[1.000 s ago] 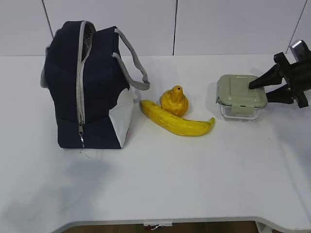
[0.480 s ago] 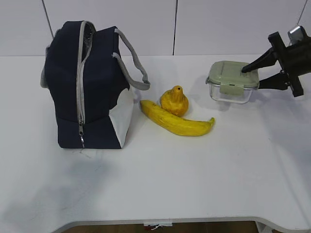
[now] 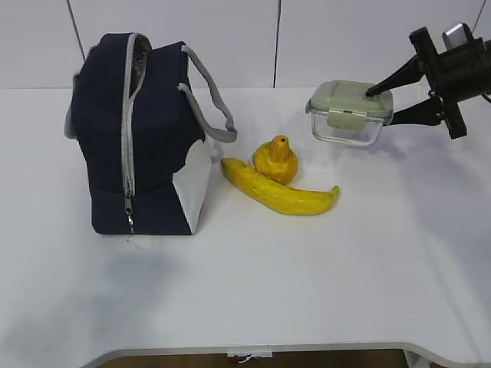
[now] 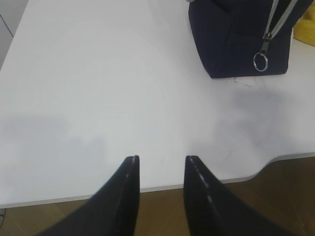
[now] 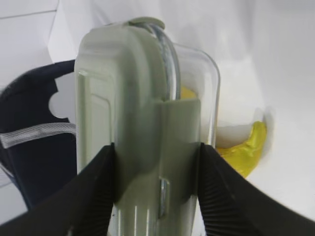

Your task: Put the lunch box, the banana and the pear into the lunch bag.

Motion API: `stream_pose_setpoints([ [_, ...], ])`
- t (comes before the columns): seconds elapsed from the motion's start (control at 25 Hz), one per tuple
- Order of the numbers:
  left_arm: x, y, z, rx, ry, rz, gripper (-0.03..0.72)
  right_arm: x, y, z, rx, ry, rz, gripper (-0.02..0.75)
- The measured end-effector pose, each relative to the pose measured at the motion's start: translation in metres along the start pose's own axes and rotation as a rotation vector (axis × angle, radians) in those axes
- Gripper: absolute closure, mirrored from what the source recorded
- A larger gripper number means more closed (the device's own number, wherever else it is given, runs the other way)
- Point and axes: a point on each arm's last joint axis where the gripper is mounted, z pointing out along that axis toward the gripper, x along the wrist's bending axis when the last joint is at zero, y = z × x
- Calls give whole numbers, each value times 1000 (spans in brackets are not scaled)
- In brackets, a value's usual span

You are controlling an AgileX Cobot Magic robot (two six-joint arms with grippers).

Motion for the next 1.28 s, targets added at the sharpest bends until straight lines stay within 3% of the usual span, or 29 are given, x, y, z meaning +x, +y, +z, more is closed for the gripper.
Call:
stream_pose_setpoints([
  [0.6,0,0,0,0,0,0,452,44,-15,-20,-36,169,88,351],
  [1.0,0,1,2,13,-2,-2,452,88,-53,15,81,241,13,352],
  [1.28,-8,9,14,91,-89,-55,453,105,-72,34,146,280,-9,352],
])
